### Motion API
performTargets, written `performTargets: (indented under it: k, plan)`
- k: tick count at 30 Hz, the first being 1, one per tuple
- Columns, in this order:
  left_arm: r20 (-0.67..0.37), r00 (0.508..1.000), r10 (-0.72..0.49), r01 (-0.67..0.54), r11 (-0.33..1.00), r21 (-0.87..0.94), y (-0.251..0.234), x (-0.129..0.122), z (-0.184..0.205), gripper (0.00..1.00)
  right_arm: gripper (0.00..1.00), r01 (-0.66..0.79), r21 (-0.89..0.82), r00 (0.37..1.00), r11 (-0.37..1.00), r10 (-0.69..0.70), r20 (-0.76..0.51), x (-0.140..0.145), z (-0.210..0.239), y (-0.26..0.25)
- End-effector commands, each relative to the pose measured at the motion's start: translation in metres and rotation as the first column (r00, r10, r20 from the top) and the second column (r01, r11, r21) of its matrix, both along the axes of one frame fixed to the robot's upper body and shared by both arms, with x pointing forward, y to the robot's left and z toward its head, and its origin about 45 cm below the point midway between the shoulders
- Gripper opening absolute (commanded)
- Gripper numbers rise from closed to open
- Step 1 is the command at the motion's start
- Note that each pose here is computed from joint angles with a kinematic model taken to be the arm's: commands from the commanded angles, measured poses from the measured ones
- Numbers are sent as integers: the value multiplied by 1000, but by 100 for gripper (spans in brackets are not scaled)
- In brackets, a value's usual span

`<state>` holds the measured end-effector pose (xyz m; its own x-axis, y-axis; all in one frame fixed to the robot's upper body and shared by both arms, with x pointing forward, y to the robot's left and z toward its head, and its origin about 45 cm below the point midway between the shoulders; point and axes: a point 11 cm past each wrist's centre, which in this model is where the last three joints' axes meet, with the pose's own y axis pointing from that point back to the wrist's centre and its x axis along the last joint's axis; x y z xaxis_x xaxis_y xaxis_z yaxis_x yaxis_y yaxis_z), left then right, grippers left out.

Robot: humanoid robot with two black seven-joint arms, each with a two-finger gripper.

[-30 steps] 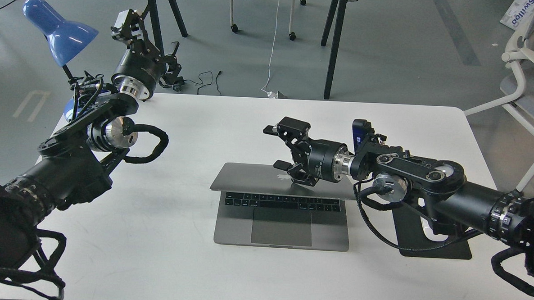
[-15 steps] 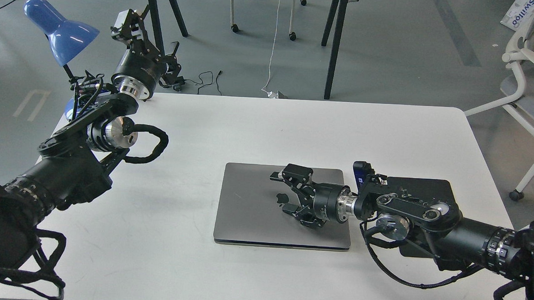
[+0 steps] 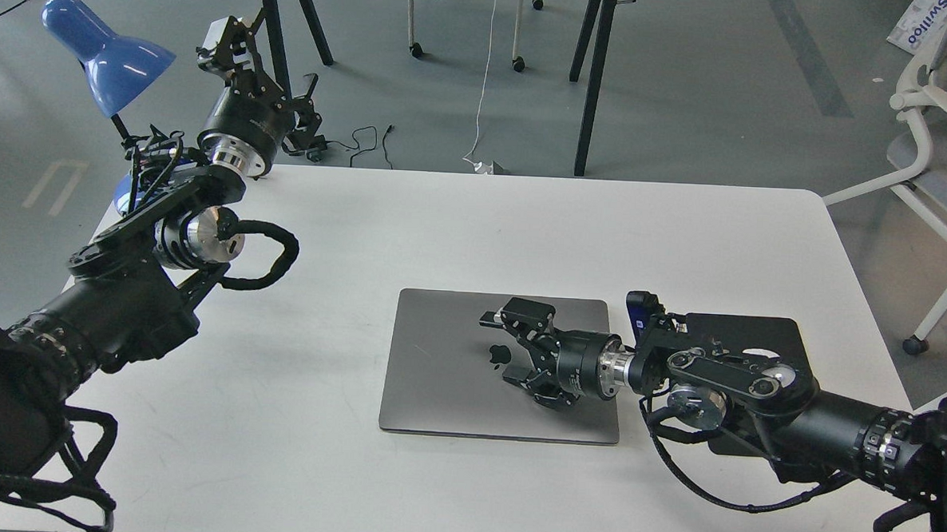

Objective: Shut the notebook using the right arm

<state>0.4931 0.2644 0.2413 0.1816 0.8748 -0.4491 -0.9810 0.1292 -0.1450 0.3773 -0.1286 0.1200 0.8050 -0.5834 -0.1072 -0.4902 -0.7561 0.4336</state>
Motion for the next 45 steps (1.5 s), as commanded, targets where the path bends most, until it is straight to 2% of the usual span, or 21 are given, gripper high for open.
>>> performTargets:
  k: [1,6,11,18,22,27,31,45]
  plan:
    - [0,1000,0,0,1000,0,0,0,0,100,100,165,107,975,980,-178,130,58,61,-19]
    - [0,1000,0,0,1000,0,0,0,0,100,100,372,317,879,872,-441,181,113,129,-66]
    - [0,1000,0,0,1000,0,0,0,0,100,100,481,484,791,731,-600,120,129,159,-103]
    - [0,1000,-1,1,1000,-2,0,0,0,100,100,462,604,789,649,-612,54,118,151,-127]
    - [0,1000,-2,2,1000,-3,-1,0,0,100,100,505,651,737,567,-676,17,119,156,-150]
    - [0,1000,-2,2,1000,-3,-1,0,0,100,100,549,720,687,425,-720,-99,119,156,-166]
    - [0,1000,-2,2,1000,-3,-1,0,0,100,100,579,701,669,416,-734,-117,119,148,-165]
    - [0,1000,-2,2,1000,-3,-1,0,0,100,100,582,678,688,449,-717,-115,114,137,-156]
